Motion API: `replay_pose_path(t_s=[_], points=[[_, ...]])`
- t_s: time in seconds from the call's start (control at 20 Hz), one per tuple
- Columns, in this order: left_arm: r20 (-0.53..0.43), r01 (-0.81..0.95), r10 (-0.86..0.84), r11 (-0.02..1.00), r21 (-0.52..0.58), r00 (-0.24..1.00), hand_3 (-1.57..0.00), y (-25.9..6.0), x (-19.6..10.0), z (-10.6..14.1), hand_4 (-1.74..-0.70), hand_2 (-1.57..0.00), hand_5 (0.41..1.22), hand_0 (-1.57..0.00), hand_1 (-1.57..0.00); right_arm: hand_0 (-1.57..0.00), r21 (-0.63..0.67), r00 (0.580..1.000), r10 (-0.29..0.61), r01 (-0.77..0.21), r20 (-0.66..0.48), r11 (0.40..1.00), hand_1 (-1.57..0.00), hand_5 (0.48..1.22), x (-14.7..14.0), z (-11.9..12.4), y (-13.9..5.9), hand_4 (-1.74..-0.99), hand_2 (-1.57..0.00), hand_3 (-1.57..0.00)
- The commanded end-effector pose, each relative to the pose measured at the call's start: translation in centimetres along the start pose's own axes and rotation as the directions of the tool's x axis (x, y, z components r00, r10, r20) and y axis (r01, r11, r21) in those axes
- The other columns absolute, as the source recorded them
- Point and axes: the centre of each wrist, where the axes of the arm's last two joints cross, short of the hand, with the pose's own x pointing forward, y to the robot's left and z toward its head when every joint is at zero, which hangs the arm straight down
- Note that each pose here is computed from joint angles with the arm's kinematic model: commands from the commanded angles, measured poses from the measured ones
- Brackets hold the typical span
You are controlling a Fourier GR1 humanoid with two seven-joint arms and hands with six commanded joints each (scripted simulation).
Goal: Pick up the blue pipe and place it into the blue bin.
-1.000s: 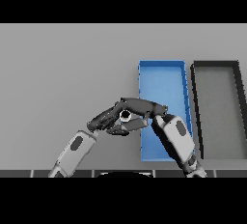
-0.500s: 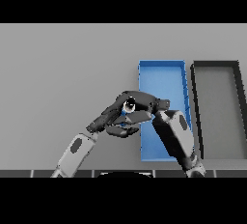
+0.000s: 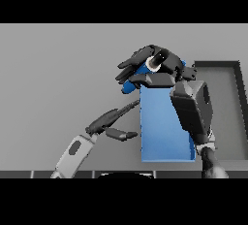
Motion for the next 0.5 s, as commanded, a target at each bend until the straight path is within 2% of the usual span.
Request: replay_pose_path(t_s=[0.0, 0.15, 0.25, 0.35, 0.45], points=[[0.0, 0.009, -0.009, 1.0, 0.008, 1.0, 0.0, 0.3, -0.1, 0.3, -0.91, 0.0, 0.486, 0.0, 0.0, -1.57, -0.06, 1.0, 0.013, -0.012, 0.006, 0.998, -1.57, 1.221, 1.0, 0.1, -1.1, -1.496, -1.57, -1.57], [-0.016, 0.02, -0.02, 1.0, 0.009, 1.0, 0.0, 0.3, 0.1, 0.4, -0.89, 0.0, 0.486, 0.0, 0.0, -1.57, -0.221, 0.997, 0.057, -0.069, -0.059, 0.973, -1.57, 1.221, 1.0, 0.8, -4.0, -1.498, -1.57, -1.57], [-0.027, 0.016, -0.015, 1.0, 0.006, 1.0, 0.0, 0.4, -0.2, 0.1, -0.89, 0.0, 0.484, 0.0, 0.0, -1.57, -0.312, 0.992, 0.05, -0.084, -0.113, 0.946, -1.57, 1.221, 0.2, 1.7, -6.5, -1.498, -1.57, -1.57], [-0.002, 0.02, -0.02, 1.0, 0.008, 1.0, 0.0, 0.5, 0.1, 0.4, -0.89, 0.0, 0.482, 0.0, 0.0, -1.57, -0.393, 0.984, 0.013, -0.084, -0.18, 0.916, -1.57, 1.221, -1.5, 3.8, -8.6, -1.498, -1.57, -1.57], [-0.019, 0.029, -0.029, 0.999, 0.022, 0.999, 0.0, 0.9, -0.1, 0.2, -0.88, 0.0, 0.482, 0.0, 0.0, -1.57, -0.468, 0.967, -0.043, -0.083, -0.253, 0.88, -1.57, 1.221, -4.1, 5.8, -9.8, -1.499, -1.57, -1.57]])
